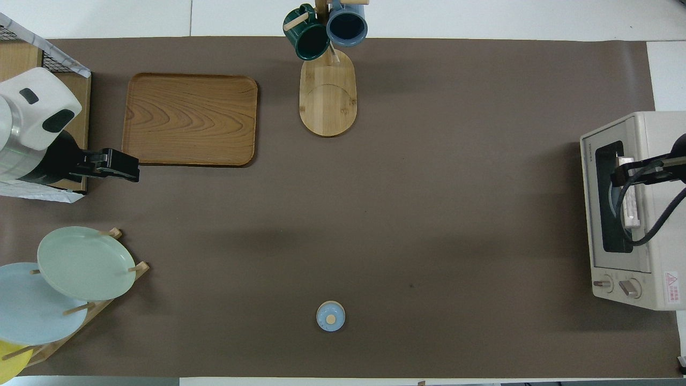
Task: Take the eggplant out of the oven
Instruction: 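Pull the toaster oven door down open with the right gripper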
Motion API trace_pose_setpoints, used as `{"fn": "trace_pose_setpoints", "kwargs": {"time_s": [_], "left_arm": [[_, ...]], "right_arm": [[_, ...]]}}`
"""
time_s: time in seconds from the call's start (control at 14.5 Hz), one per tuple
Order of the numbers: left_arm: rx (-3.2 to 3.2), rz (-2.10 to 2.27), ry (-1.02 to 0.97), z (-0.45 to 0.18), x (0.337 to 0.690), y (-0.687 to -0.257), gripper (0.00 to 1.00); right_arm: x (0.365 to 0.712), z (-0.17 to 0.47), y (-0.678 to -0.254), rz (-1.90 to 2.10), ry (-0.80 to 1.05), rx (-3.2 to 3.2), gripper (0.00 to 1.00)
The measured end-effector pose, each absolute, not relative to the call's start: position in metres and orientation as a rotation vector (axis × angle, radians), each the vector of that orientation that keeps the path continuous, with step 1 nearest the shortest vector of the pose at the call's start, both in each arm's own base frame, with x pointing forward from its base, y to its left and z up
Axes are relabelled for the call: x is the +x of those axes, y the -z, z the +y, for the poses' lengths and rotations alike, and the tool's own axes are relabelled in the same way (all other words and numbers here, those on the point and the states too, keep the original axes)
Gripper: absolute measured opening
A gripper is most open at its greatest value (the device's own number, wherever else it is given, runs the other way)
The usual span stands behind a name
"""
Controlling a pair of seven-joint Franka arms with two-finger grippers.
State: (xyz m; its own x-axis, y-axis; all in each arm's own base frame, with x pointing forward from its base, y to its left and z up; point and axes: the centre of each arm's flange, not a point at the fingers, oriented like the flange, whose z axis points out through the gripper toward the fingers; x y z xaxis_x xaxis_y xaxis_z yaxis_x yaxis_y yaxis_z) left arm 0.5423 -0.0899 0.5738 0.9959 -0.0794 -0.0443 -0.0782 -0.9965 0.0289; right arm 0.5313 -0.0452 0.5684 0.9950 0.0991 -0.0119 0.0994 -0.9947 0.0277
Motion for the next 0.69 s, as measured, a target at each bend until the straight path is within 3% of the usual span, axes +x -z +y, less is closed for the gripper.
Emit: {"fn": "trace_pose_setpoints", "kwargs": {"time_s": [0.14,0.21,0.69], "left_arm": [[3.111,-0.123,0.068,-0.09,0.542,-0.575,1.0],[3.111,-0.123,0.064,-0.09,0.541,-0.576,1.0],[3.111,-0.123,0.047,-0.089,0.538,-0.584,1.0]], "right_arm": [[0.526,-0.055,-0.542,0.136,0.027,3.035,0.06],[0.525,-0.058,-0.532,0.133,0.035,3.003,0.01],[0.52,-0.096,-0.477,0.067,0.039,2.948,0.01]]}}
